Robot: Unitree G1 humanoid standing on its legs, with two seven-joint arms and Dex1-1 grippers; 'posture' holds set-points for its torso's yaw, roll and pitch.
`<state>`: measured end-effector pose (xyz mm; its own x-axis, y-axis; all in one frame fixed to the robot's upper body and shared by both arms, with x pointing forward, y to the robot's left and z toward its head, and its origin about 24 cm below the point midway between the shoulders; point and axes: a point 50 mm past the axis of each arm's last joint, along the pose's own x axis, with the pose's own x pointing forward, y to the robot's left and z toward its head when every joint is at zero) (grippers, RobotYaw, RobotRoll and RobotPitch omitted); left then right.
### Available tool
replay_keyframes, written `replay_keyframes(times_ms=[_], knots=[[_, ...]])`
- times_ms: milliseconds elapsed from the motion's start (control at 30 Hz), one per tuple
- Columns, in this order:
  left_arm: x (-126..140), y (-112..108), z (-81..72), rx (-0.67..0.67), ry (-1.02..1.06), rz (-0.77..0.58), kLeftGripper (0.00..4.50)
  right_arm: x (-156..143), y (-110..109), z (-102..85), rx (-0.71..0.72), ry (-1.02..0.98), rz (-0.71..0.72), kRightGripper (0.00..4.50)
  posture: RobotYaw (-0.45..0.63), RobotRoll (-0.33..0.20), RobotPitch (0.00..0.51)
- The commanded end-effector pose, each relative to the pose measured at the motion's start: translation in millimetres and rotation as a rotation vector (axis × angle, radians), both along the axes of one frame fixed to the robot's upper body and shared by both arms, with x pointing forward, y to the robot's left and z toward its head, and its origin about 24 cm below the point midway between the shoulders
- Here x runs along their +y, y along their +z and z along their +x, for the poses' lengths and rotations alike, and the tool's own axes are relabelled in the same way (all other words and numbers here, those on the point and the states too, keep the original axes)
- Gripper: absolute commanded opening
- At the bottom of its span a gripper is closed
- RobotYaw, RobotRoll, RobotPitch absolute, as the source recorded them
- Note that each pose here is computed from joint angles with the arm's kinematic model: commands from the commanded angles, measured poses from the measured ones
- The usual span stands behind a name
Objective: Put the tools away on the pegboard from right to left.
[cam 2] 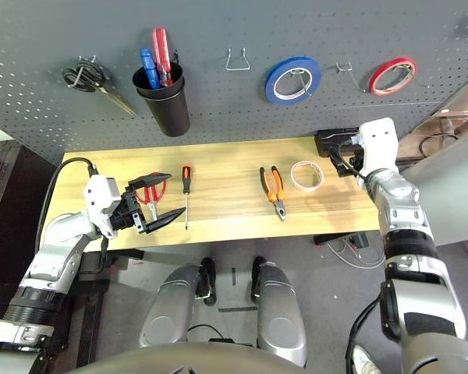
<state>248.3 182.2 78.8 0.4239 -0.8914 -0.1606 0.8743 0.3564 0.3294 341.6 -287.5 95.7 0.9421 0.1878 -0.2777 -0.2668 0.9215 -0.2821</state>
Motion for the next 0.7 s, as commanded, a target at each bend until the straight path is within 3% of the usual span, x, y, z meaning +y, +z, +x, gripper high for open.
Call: replay_keyframes(times_ms=[33,367,700], knots=[[0,-9,-5.1,0.011,-0.040,0.070,4.48,-1,-11,-2.1,0.159,0.106,-0.052,4.50,0.02,0.000,0.293],[-1,-8,-16.9,0.015,-0.044,0.085,4.48,6,-17,6.0,0.429,0.325,-0.209,4.50,0.07,0.000,0.347],[-3,-6,-29.6,0.028,-0.033,0.087,4.48,20,-35,5.9,0.548,0.391,-0.295,4.50,0.12,0.000,0.381]])
